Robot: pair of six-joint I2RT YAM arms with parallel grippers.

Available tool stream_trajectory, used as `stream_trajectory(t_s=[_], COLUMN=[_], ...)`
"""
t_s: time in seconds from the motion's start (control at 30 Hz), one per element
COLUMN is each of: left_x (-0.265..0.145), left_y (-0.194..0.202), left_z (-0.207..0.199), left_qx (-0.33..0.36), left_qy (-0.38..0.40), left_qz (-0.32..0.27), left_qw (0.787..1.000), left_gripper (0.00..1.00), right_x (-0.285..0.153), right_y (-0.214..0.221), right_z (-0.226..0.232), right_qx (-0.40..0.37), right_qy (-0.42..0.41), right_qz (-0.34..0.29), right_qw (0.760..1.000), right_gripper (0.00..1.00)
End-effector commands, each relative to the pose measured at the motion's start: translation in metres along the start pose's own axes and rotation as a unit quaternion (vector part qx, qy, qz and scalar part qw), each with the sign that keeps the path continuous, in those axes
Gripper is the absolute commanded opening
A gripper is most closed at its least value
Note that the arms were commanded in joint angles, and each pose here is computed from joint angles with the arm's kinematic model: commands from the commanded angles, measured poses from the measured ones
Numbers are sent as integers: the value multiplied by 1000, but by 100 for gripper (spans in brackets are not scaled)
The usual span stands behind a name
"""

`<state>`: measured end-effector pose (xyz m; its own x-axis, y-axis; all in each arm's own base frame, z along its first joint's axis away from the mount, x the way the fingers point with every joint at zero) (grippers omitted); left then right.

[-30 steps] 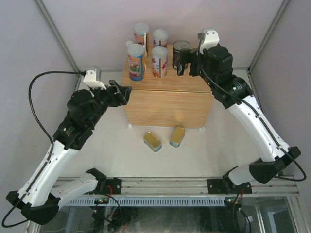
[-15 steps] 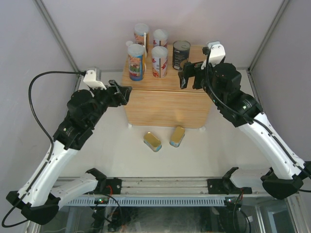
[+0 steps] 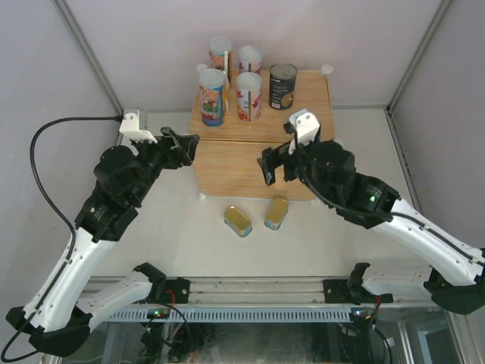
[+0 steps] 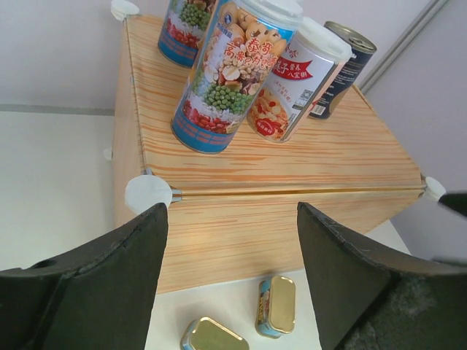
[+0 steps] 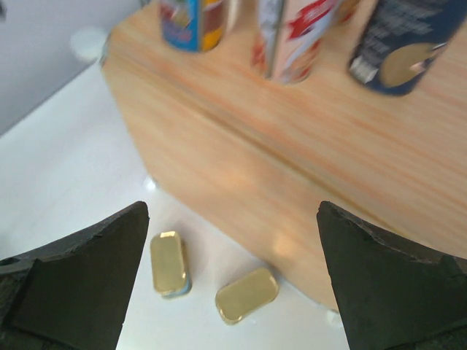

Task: Place and organize the canned foods onto the counter
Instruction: Pick up the canned food from the center of the board.

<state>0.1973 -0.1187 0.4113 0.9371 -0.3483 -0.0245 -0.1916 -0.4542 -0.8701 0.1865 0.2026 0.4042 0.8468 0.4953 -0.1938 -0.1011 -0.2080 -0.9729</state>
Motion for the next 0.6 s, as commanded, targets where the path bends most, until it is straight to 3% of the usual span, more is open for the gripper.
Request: stream_trajectory(t_s=[0.0,0.57], left_x=[-7,-18], left_y=[-7,-3], left_z=[2,8], left_qx=[4,6], left_qy=[-2,-10], left_qz=[-21,-15], left_qw=[1000,1000], left_gripper=[76,76], right_x=[-10,3], right_y=[18,123], right_z=[24,99], right_qx=[-30,-22], right_qy=[-34,-166], right_qz=[4,127], right_qw=[999,978], right_gripper=[97,98])
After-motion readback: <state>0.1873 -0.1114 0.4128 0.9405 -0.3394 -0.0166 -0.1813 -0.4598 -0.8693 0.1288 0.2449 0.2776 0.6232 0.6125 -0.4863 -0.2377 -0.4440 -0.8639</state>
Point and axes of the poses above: each gripper's point midway between its finger pads, its own x axis out along the fingers, its own z axis along the line the jaws close on, y = z × x, the point moved 8 cm from there along -x, back along the fingers, and after that the axes turned 7 degrees about -x, right-handed, at the moved point
